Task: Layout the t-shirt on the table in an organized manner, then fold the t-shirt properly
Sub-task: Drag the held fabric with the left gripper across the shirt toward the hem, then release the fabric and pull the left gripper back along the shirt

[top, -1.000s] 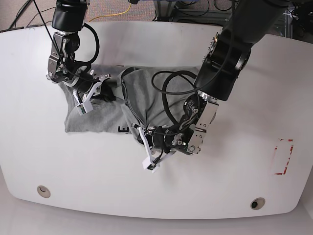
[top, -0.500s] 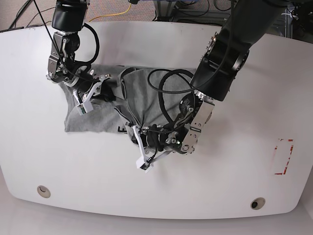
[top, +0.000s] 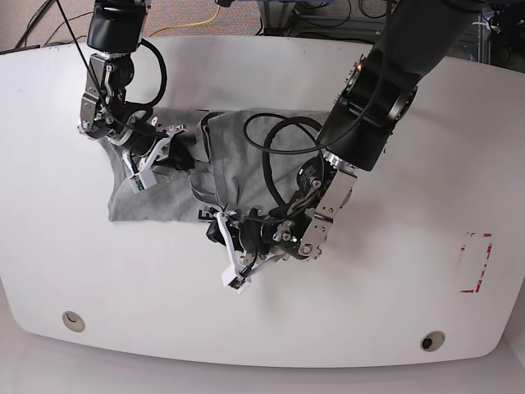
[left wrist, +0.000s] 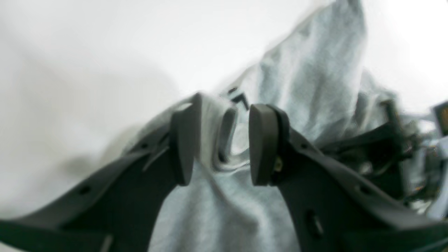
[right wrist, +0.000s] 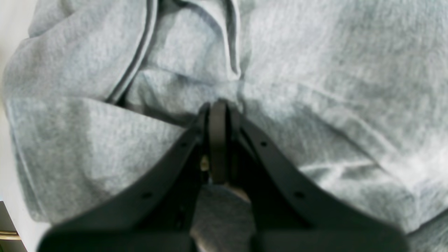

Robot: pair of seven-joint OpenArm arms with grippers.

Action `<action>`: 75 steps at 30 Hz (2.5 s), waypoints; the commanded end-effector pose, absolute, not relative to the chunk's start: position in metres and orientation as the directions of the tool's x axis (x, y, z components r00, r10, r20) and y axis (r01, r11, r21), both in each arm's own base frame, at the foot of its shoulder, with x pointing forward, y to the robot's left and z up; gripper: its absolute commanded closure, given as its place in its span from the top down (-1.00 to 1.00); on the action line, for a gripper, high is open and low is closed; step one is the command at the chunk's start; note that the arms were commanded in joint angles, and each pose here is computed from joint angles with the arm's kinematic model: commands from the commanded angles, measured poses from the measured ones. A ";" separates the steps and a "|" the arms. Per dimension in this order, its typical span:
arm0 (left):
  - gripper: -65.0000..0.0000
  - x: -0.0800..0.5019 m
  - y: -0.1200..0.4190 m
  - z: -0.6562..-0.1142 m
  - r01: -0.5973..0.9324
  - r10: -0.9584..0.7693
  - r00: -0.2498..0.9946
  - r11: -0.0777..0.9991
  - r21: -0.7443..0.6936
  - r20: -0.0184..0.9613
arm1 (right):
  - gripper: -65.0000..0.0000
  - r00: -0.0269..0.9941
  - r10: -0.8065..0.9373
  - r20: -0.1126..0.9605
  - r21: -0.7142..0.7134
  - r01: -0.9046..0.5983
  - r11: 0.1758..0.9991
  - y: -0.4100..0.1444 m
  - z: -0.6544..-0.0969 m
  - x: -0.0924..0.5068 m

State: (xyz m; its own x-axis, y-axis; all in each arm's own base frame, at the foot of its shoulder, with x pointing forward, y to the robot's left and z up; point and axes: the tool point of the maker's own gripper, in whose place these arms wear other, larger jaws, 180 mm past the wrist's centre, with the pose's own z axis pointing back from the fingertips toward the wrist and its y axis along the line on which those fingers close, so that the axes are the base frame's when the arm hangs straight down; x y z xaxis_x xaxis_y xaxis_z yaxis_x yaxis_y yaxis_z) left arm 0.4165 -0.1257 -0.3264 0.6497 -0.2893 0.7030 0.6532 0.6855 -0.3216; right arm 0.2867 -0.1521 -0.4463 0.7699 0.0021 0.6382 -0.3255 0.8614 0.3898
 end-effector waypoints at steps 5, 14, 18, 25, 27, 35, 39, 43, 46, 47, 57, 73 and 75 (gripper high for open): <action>-0.28 0.428 -0.156 -0.260 0.689 -0.146 0.612 0.582 -0.433 0.777 | -0.94 0.889 0.156 0.432 0.304 -0.306 0.902 -0.171 -0.488 0.242; -0.28 0.432 -0.149 -0.250 0.668 -0.090 0.638 0.558 -0.492 0.765 | -0.94 0.888 0.156 0.433 0.303 -0.306 0.902 -0.171 -0.488 0.242; -0.28 0.439 -0.127 -0.263 0.644 -0.091 0.648 0.596 -0.480 0.757 | -0.94 0.888 0.156 0.433 0.303 -0.306 0.902 -0.171 -0.488 0.242; -0.29 0.435 -0.114 -0.291 0.572 -0.021 0.682 0.639 -0.514 0.731 | -0.94 0.888 0.155 0.433 0.304 -0.306 0.902 -0.170 -0.488 0.242; -0.29 0.440 -0.107 -0.298 0.511 0.029 0.701 0.677 -0.530 0.713 | -0.94 0.888 0.155 0.433 0.304 -0.306 0.902 -0.170 -0.488 0.242; -0.58 0.435 -0.107 -0.329 0.426 0.014 0.704 0.792 -0.437 0.710 | -0.94 0.888 0.155 0.433 0.304 -0.306 0.902 -0.170 -0.488 0.242; -0.64 0.431 -0.125 -0.326 0.451 -0.008 0.688 0.789 -0.418 0.726 | -0.94 0.888 0.155 0.433 0.304 -0.306 0.902 -0.170 -0.488 0.242; -0.64 0.431 -0.125 -0.341 0.410 -0.023 0.704 0.829 -0.381 0.710 | -0.94 0.888 0.155 0.433 0.304 -0.306 0.902 -0.170 -0.488 0.242; -0.64 0.429 -0.124 -0.357 0.393 -0.048 0.724 0.849 -0.354 0.688 | -0.94 0.888 0.155 0.433 0.304 -0.306 0.902 -0.170 -0.488 0.242; -0.64 0.429 -0.119 -0.365 0.384 -0.062 0.731 0.860 -0.336 0.679 | -0.94 0.888 0.155 0.433 0.304 -0.306 0.902 -0.170 -0.488 0.242; -0.63 0.420 -0.129 -0.368 0.427 -0.077 0.739 0.822 -0.377 0.669 | -0.94 0.888 0.155 0.433 0.304 -0.306 0.902 -0.170 -0.488 0.242; -0.63 0.411 -0.174 -0.307 0.580 -0.023 0.700 0.601 -0.550 0.713 | -0.94 0.886 0.148 0.440 0.317 -0.307 0.897 -0.162 -0.488 0.245; -0.63 0.409 -0.180 -0.288 0.605 0.001 0.676 0.570 -0.555 0.737 | -0.94 0.886 0.147 0.440 0.318 -0.307 0.897 -0.162 -0.488 0.245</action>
